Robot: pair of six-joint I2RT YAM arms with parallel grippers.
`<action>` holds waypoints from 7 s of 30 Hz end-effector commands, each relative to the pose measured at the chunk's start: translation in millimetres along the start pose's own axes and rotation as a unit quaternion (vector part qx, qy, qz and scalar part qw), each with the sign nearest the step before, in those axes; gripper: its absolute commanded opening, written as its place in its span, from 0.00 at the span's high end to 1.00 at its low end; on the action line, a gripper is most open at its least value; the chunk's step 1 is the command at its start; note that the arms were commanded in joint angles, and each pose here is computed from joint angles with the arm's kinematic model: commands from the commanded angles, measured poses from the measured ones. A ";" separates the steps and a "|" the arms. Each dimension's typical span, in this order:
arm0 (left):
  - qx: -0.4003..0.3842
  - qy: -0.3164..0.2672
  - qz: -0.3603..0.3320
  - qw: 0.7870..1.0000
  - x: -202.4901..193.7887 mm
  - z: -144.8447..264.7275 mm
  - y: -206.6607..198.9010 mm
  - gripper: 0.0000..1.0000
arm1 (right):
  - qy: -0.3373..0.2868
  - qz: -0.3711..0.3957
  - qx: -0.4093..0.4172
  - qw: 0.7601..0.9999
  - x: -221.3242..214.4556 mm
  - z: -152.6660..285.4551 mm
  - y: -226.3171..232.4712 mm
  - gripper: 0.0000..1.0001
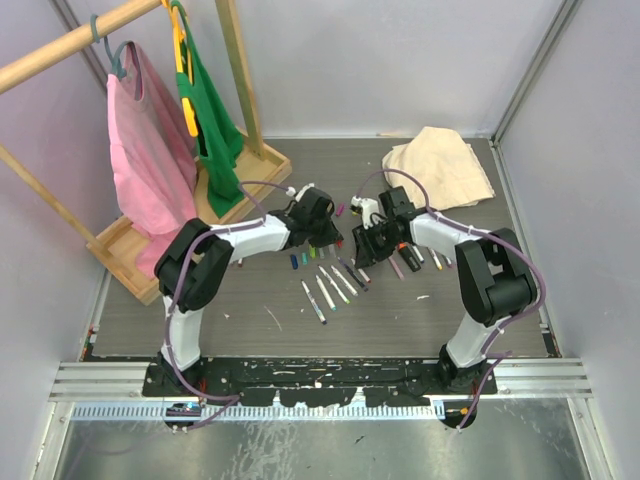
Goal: Open the pen caps
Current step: Place the pen at the center of the board, then place the pen cap at the center of the board, then pick up the pen from the center of the board.
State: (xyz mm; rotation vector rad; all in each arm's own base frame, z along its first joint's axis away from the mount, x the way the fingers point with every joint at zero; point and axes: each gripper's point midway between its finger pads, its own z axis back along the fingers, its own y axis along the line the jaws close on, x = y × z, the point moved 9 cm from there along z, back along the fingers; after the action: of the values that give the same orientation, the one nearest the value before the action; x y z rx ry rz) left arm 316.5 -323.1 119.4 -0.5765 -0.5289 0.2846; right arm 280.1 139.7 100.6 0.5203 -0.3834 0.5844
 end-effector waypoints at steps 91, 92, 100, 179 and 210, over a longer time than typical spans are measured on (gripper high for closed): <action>0.213 0.069 -0.240 0.945 88.6 93.6 175.8 0.66 | -0.127 0.141 0.071 0.979 35.4 100.2 27.4 0.57; 0.212 0.072 -0.237 0.945 88.2 92.6 176.3 0.68 | -0.127 0.141 0.071 0.979 35.6 100.4 27.5 0.57; 0.203 0.098 -0.225 0.948 81.0 85.2 181.0 0.80 | -0.129 0.142 0.071 0.979 35.7 101.5 28.2 0.57; -0.472 -0.268 -0.190 0.818 -84.5 198.4 -49.2 1.00 | -0.352 0.152 0.290 0.877 25.0 162.6 103.9 0.53; -0.443 -0.277 -0.190 0.831 -90.0 197.8 -52.6 0.59 | -0.342 0.181 0.288 0.876 21.9 147.4 110.1 0.97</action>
State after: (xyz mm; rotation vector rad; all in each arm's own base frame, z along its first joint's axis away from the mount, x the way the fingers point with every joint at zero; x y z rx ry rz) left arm 141.1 -319.6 225.4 -1.2276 -1.2669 -0.2288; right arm 199.3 143.8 251.3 1.2928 -0.9333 0.8024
